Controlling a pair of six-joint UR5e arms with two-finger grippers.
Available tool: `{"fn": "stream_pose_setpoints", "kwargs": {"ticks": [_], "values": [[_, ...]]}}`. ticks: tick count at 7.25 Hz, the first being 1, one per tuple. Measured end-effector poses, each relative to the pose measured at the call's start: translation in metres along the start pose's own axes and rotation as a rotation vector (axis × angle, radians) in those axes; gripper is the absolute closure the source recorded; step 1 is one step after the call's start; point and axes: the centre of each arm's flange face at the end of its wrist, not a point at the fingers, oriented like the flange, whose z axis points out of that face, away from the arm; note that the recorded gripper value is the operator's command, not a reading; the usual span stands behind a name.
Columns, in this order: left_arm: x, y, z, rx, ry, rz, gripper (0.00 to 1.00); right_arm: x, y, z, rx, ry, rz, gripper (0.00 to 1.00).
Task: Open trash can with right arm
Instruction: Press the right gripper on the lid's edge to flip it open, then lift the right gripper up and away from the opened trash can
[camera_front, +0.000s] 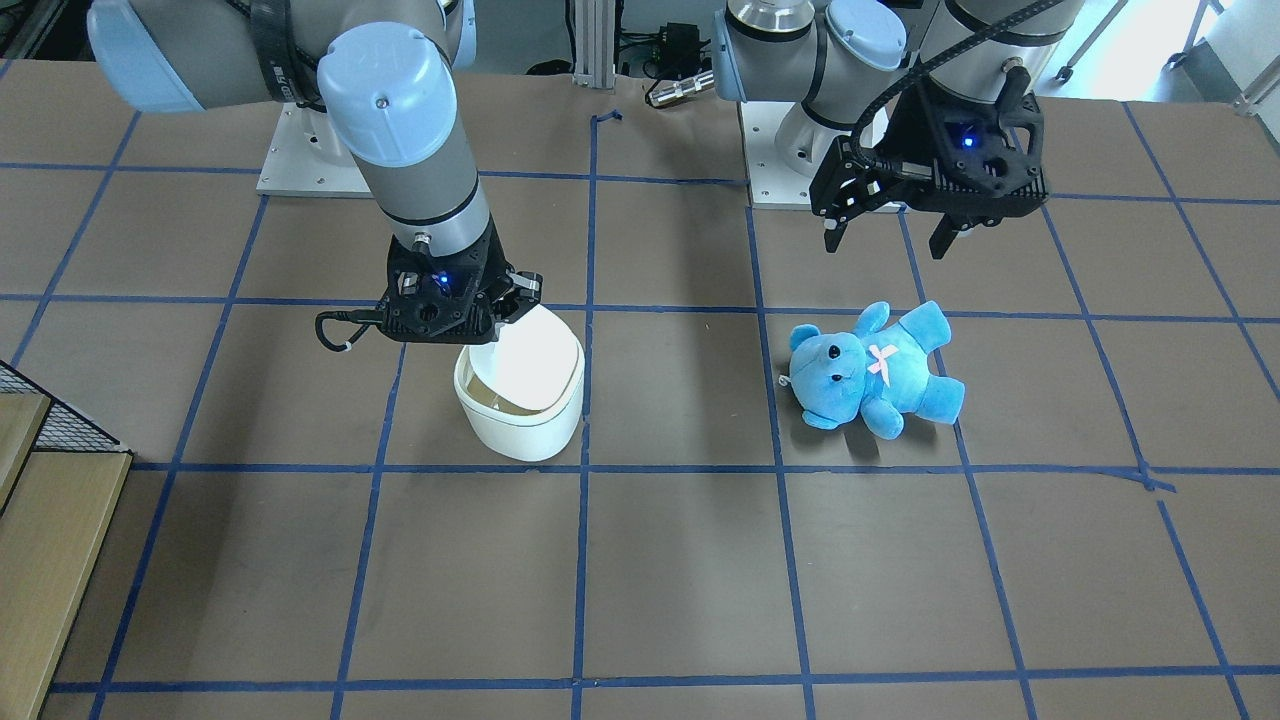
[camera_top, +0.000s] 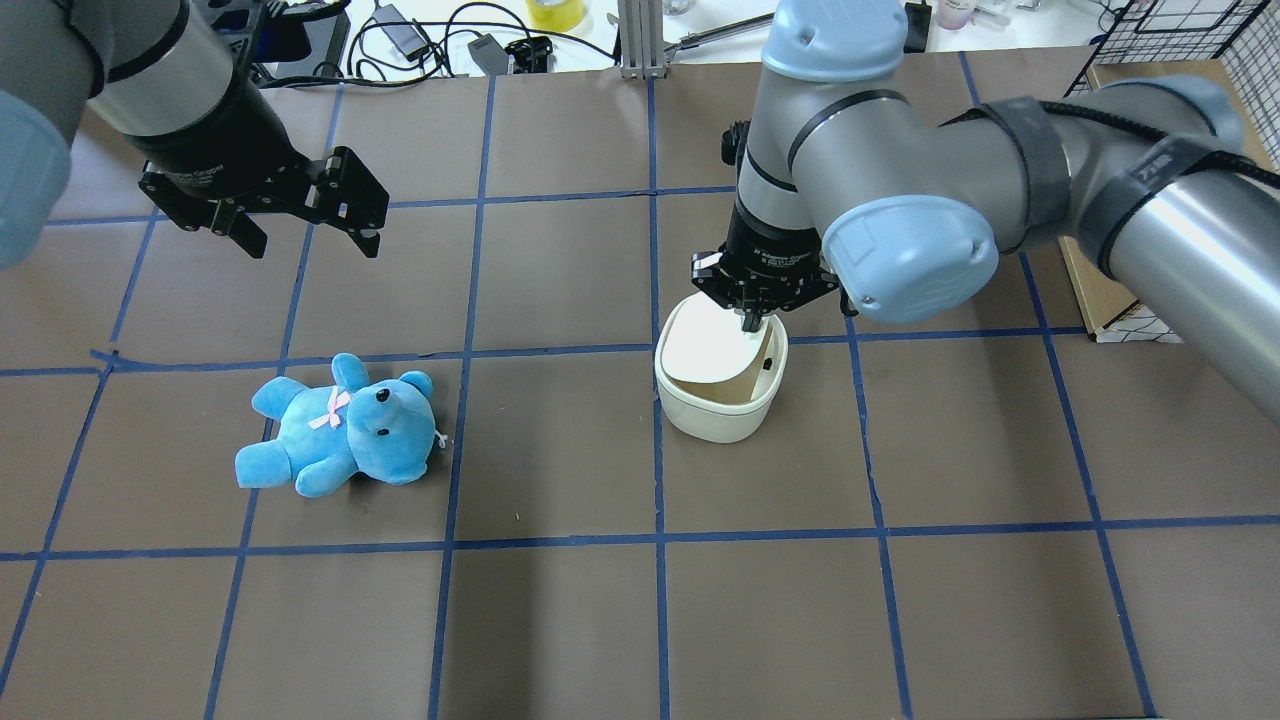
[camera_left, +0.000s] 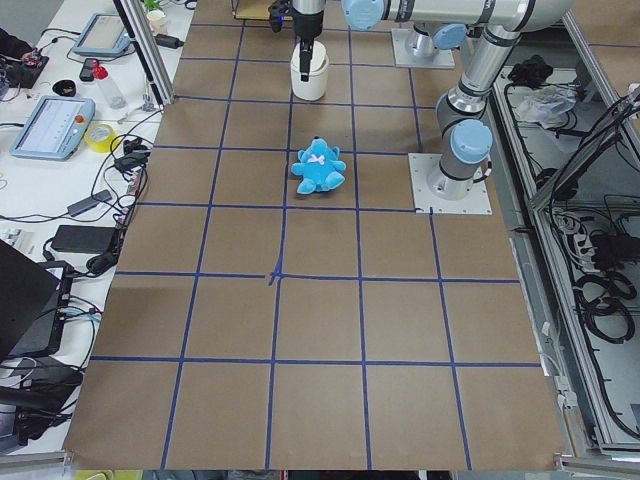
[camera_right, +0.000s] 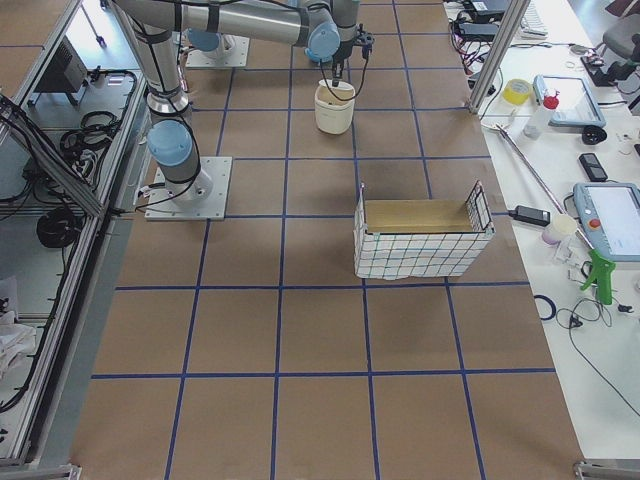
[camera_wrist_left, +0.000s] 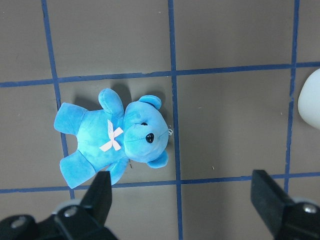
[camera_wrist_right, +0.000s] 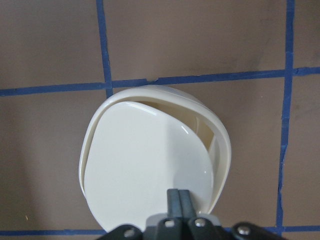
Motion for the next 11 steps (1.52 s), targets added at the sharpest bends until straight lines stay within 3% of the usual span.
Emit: {"fn": "stream_pose_setpoints", "kwargs": {"ticks": [1,2,6,11], "values": [[0.000,0.000,0.000,0.000,0.000,0.000,0.00,-0.001,-0.004,-0.022,0.001,0.002,0.001,0.07],[0.000,0.000,0.000,0.000,-0.001,0.000,0.00,0.000,-0.008,-0.041,0.004,0.006,-0.007,0.00],[0.000,0.000,0.000,0.001,-0.001,0.000,0.00,0.057,-0.031,-0.090,0.050,0.006,-0.154,0.00],[0.000,0.000,0.000,-0.001,-0.001,0.000,0.00,0.132,-0.049,-0.106,0.057,0.038,-0.234,0.00]]}}
